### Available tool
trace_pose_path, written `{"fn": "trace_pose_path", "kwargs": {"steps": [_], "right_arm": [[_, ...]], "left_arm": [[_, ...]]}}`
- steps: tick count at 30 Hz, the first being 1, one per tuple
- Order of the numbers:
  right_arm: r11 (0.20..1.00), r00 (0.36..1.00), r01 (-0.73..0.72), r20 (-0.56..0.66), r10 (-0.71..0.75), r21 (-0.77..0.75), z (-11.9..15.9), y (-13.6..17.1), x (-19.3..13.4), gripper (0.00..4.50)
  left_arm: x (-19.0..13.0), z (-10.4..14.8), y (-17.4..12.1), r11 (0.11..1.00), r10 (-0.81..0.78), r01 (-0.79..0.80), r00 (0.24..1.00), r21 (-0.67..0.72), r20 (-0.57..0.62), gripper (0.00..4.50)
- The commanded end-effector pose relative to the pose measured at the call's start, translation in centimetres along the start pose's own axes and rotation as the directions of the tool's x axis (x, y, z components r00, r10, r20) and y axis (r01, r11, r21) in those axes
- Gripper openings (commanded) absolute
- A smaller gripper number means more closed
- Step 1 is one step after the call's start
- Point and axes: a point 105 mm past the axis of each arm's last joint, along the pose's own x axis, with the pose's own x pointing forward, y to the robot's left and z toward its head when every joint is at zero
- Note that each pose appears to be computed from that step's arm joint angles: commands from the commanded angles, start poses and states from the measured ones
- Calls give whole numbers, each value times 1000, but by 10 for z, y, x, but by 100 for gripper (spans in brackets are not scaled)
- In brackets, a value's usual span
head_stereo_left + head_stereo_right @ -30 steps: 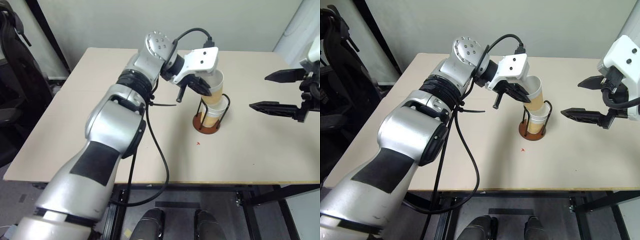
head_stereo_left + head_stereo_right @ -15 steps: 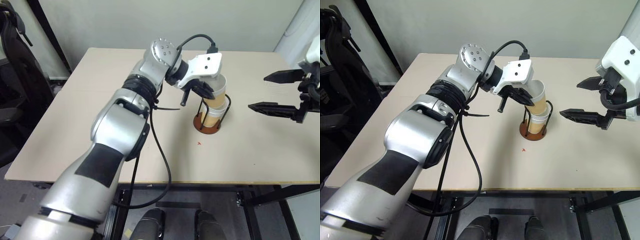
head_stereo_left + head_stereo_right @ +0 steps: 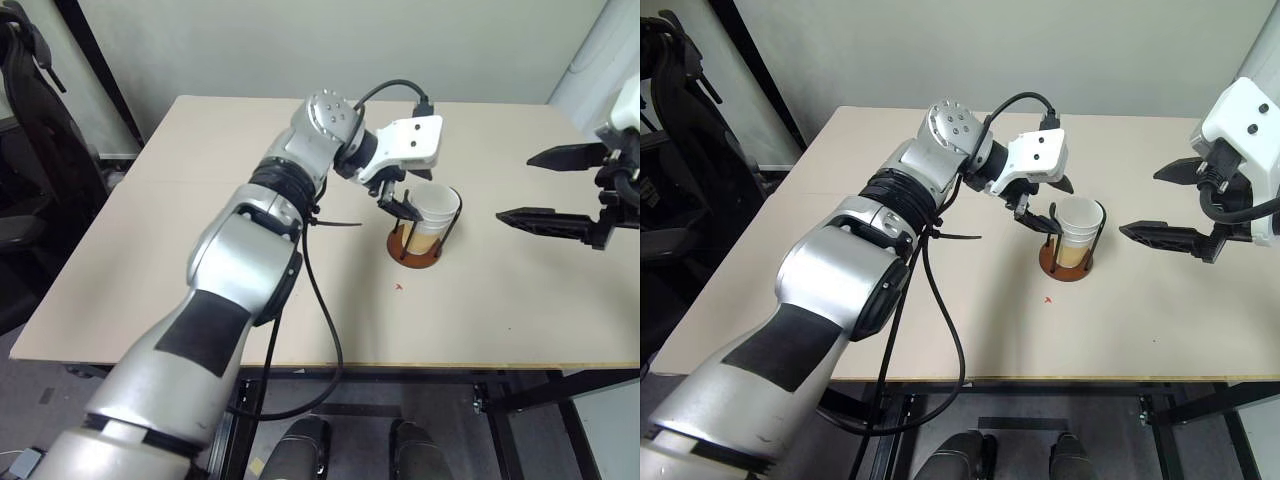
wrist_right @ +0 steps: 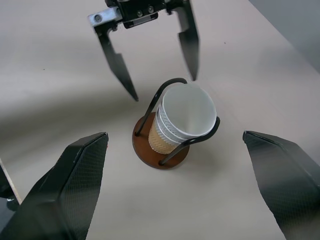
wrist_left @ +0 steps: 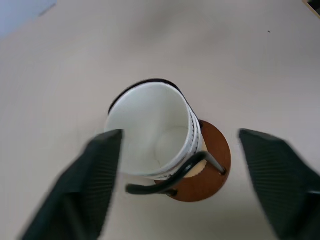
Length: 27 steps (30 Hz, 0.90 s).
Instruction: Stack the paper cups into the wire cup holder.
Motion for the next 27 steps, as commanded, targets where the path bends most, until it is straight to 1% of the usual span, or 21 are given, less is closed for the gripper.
{"fn": "trace_pose_path", "kwargs": {"steps": [1,4,7,11,12,13,16,19,23,25,27], "right_arm": [[998,998,47,32,-46,-35,11,-4,-9,450],[999,998,39,45,-37,-36,12,-4,-7,450],[999,998,13,67,-10,-39,14,-4,-1,450],[999,995,-33,94,35,-30,11,-9,10,450],[998,994,-47,102,50,-29,10,-10,16,450],[998,993,-56,107,59,-28,8,-12,20,450],[998,991,-61,116,60,6,-1,-24,35,450],[998,994,-36,100,31,49,-20,-45,39,450],[990,996,53,65,-62,132,-45,-75,50,450],[981,992,100,53,-111,165,-55,-88,53,450],[963,984,162,41,-174,215,-66,-100,60,450]], "left_arm": [[-3,17,8,999,37,-38,998,12,59,445],[-7,20,12,998,70,-70,993,-8,92,445],[-33,20,24,988,151,-145,977,-47,148,445],[-81,10,27,978,191,-167,956,-122,222,445],[-101,1,26,969,222,-189,948,-156,227,445],[-113,-4,25,962,243,-205,942,-178,229,445],[-167,-41,17,902,380,-320,907,-290,180,445],[-190,-60,11,848,471,-407,872,-339,133,445],[-244,-90,-10,718,631,-562,774,-411,44,445],[-254,-99,-17,666,676,-606,737,-435,7,445],[-267,-113,-27,591,729,-667,682,-453,-54,445]]}}
